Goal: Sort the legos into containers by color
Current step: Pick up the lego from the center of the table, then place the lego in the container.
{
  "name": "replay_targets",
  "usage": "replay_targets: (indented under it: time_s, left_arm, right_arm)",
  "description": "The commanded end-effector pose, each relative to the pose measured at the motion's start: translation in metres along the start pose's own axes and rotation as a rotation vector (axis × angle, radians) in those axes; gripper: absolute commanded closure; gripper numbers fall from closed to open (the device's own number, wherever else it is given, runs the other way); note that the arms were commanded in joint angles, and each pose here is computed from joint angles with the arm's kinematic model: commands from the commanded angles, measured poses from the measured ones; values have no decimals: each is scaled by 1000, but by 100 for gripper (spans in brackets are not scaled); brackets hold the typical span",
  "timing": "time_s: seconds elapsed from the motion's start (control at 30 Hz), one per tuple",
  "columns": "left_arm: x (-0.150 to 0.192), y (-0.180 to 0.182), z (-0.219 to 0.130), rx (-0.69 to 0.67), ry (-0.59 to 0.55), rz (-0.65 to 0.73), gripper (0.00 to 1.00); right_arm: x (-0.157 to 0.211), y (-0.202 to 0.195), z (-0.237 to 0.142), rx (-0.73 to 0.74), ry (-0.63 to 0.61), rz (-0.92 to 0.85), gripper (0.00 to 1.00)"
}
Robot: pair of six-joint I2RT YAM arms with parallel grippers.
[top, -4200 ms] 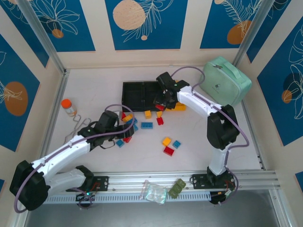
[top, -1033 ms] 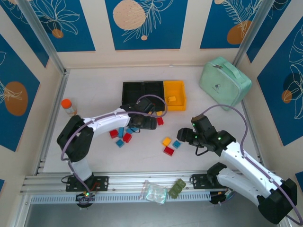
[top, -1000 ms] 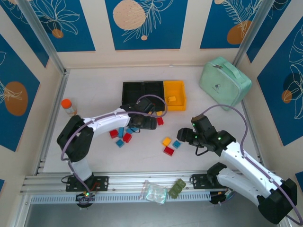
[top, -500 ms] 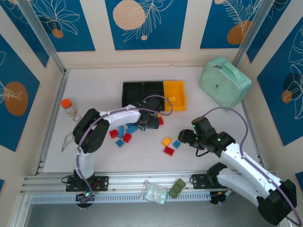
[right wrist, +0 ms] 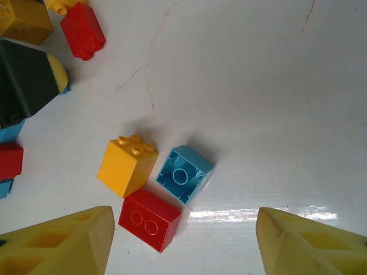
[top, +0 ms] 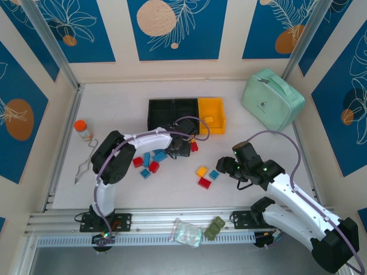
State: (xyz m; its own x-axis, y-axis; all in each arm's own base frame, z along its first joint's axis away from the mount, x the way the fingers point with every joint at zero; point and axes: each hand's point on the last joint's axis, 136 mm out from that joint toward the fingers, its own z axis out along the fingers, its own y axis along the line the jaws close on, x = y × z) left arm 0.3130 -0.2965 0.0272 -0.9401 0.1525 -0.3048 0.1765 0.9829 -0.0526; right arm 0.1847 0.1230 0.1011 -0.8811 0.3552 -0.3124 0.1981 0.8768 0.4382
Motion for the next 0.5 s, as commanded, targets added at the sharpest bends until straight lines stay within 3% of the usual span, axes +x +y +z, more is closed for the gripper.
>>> replay_targets:
  time_s: [0.0, 0.47]
  left_arm:
    - [4, 4, -23, 9, -20, 12, 43]
    - [-6, 46, -96, 52, -156, -40, 45]
  right_arm:
    - [0, 1, 2, -12, -2, 16, 34]
    - [-8, 43, 11, -81, 28, -64, 34]
